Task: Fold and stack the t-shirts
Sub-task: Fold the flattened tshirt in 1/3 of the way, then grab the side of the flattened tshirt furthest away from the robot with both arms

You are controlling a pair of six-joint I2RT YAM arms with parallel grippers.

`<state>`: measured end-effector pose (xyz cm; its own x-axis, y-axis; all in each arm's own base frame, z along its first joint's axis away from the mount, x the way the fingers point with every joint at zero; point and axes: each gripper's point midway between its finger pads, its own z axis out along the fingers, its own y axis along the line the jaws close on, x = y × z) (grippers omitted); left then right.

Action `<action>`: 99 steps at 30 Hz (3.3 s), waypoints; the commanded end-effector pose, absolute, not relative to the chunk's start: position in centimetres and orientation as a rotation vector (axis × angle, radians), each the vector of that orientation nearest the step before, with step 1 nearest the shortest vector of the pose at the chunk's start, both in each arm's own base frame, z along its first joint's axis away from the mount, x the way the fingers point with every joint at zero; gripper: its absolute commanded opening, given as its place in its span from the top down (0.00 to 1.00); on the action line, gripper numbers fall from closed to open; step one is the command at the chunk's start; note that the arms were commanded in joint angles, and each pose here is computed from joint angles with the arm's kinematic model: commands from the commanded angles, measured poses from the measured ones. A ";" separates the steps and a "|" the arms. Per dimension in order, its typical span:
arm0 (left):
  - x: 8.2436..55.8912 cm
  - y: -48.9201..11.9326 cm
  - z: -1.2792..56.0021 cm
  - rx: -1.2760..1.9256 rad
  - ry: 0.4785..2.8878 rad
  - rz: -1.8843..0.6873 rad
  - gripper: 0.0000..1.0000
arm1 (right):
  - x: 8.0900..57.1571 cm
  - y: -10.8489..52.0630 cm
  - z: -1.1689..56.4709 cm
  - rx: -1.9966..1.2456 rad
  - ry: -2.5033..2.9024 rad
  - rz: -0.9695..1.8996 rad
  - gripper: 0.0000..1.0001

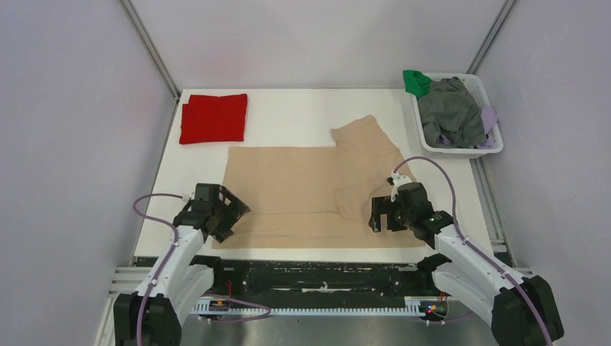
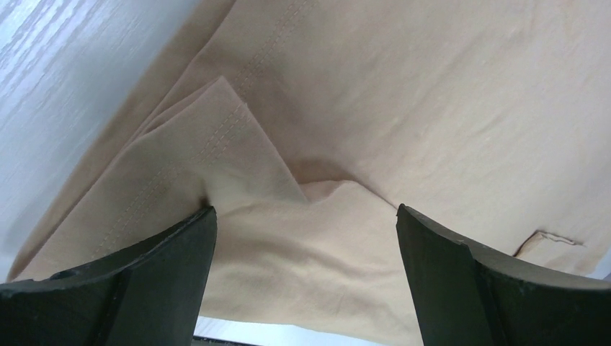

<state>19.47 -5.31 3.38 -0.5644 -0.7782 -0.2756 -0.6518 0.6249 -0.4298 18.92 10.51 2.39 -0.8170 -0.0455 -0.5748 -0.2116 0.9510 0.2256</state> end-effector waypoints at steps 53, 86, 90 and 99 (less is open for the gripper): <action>47.9 -0.6 2.3 -0.705 2.460 -0.265 0.68 | 31.9 11.3 10.3 -0.137 2.164 0.236 0.01; 46.0 -1.7 7.7 -0.588 2.327 -0.355 0.98 | 62.7 12.2 10.0 0.051 2.089 -0.038 0.06; 46.1 -1.6 7.7 -0.591 2.320 -0.351 0.98 | 64.2 11.9 7.2 0.051 2.106 -0.011 0.08; 46.5 -1.7 7.1 -0.601 2.330 -0.349 0.98 | 61.5 11.8 3.3 0.058 2.194 0.017 0.17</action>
<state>45.50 -1.51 5.41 -0.6655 -0.5421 -0.5131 -0.3749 0.8371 -0.3983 62.62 11.44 2.57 -0.5857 0.0303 -0.8099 0.0420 0.9991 0.0071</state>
